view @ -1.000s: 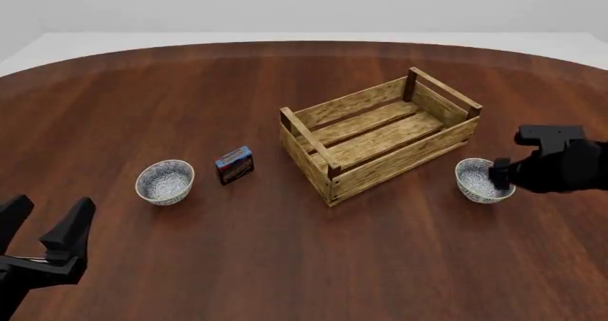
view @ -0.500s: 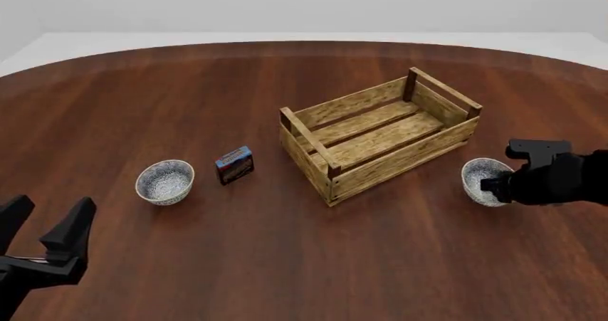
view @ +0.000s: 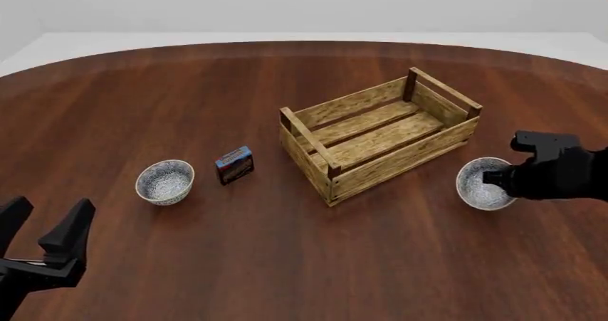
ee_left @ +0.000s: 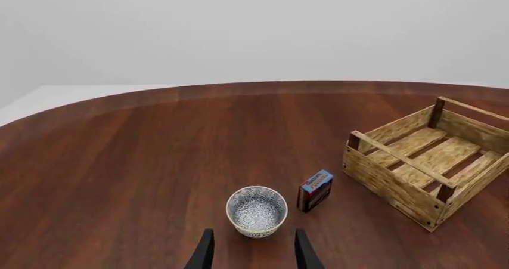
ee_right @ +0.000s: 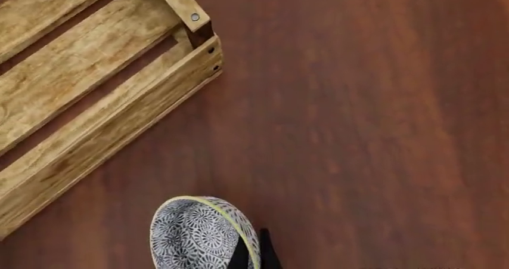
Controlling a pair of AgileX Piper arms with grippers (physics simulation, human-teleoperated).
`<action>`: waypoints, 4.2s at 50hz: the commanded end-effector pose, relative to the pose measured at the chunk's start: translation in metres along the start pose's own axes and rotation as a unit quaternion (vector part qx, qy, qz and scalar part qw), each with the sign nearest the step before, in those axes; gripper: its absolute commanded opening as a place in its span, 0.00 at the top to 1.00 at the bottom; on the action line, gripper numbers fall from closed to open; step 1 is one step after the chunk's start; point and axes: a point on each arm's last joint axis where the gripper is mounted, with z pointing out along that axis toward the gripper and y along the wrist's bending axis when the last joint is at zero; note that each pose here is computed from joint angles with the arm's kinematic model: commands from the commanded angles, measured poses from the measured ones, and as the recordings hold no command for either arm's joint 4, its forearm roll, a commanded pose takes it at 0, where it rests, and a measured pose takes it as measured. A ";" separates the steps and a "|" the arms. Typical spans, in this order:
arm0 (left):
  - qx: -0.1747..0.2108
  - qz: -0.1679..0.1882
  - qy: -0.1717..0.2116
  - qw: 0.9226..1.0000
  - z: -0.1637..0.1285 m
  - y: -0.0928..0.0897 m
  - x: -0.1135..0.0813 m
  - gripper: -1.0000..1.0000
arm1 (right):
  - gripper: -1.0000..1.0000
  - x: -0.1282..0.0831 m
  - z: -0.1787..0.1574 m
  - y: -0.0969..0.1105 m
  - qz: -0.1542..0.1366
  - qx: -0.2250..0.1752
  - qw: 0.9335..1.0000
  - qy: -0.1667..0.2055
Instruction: Stack the right bowl on the left bowl and place them in the tray.
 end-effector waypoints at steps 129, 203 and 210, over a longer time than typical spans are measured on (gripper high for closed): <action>0.015 0.014 -0.025 0.999 -0.001 -0.003 -0.014 0.00 | 1.00 -0.019 -0.292 0.137 -0.058 -0.351 0.875 -0.329; 0.308 0.021 -0.057 0.950 0.076 -0.119 -0.127 0.00 | 1.00 -0.018 -0.281 0.149 -0.074 -0.355 0.877 -0.316; 0.322 0.014 -0.053 0.945 0.082 -0.131 -0.129 0.00 | 1.00 -0.019 -0.277 0.153 -0.076 -0.354 0.878 -0.312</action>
